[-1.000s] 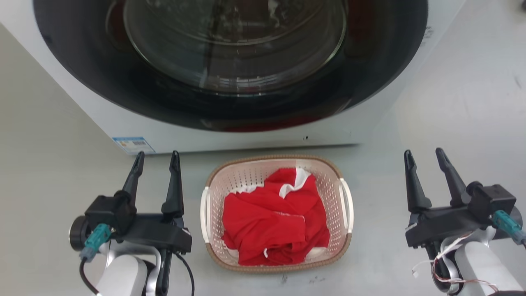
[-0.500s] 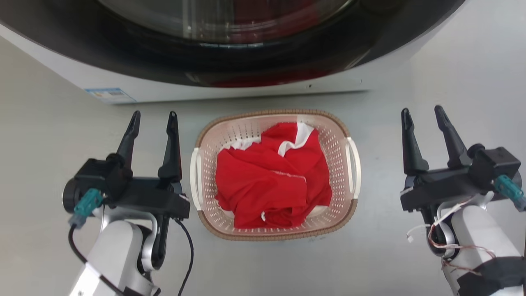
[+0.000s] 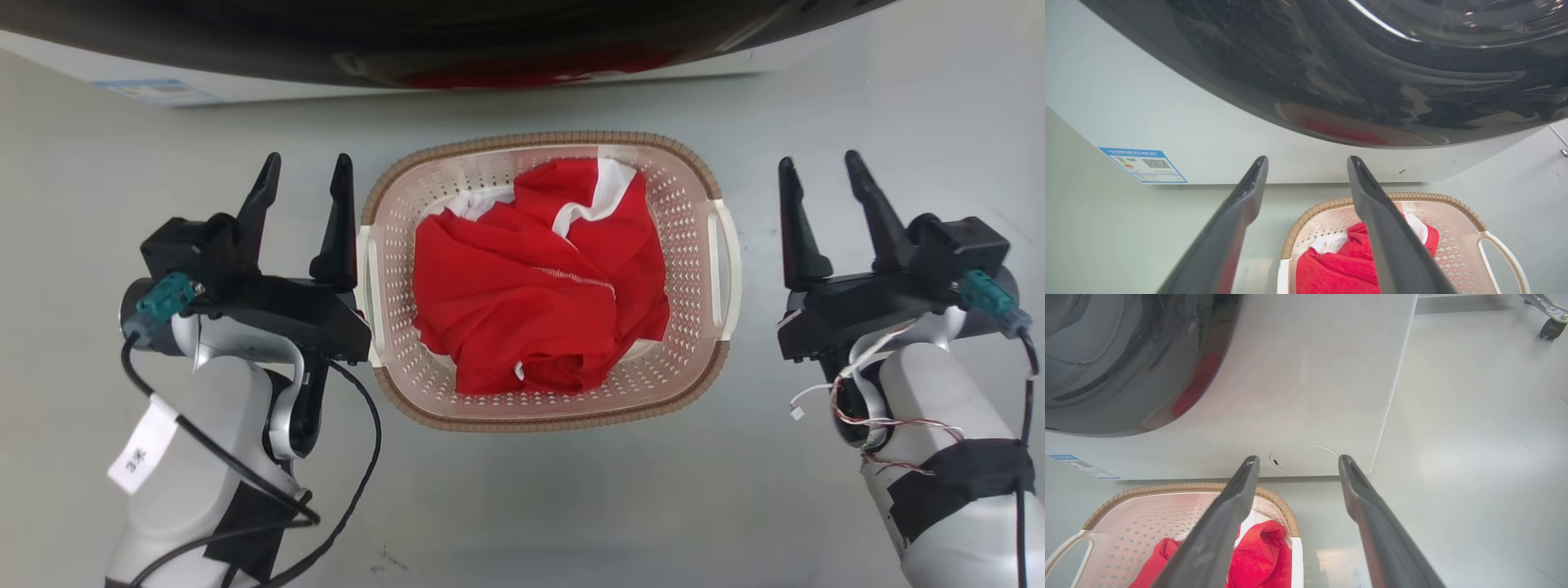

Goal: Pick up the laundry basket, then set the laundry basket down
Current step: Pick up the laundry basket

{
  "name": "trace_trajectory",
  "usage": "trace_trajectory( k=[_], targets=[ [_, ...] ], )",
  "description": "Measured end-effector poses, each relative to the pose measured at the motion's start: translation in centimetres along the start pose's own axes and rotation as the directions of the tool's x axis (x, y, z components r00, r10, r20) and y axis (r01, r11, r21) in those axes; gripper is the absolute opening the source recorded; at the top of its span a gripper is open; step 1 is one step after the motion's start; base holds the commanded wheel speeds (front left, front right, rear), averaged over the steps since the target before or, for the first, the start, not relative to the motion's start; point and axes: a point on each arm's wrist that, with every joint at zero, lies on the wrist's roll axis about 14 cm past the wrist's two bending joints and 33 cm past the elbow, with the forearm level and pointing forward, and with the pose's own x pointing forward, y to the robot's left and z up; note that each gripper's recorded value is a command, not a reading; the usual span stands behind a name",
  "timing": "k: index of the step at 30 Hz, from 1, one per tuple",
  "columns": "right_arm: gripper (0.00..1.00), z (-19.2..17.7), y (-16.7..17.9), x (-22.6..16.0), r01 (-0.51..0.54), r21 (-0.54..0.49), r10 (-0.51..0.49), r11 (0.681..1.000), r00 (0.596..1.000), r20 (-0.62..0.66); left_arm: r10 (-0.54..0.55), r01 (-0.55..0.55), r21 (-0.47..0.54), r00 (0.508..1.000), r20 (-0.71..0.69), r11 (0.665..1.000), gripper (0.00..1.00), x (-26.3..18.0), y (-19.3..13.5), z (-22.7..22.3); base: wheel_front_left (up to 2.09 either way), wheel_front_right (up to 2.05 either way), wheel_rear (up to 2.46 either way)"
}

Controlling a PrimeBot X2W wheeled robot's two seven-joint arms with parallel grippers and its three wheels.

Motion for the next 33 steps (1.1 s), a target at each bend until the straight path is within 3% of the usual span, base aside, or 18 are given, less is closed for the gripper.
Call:
trace_trajectory(
  k=[6, 15, 33],
  targets=[
    [1.0, -5.1, 0.5, 0.4, -0.002, 0.022, 0.005, 1.0, 0.989, -0.149, 0.024, -0.026, -0.007, 0.986, -0.162, 1.0, 1.0, 0.7, 1.6, -4.8, 0.0, 0.0, 0.0],
    [1.0, -9.4, 1.1, -0.3, -0.011, 0.03, 0.02, 0.999, 0.954, -0.3, 0.032, -0.047, -0.039, 0.943, -0.331, 0.998, 1.0, 0.0, 2.2, -9.5, 0.0, 0.0, 0.0],
    [1.0, -14.5, 1.1, 0.1, -0.017, 0.037, 0.033, 0.999, 0.88, -0.475, 0.033, -0.073, -0.053, 0.844, -0.536, 0.996, 1.0, -0.6, 2.6, -16.0, 0.0, 0.0, 0.0]
  ],
)
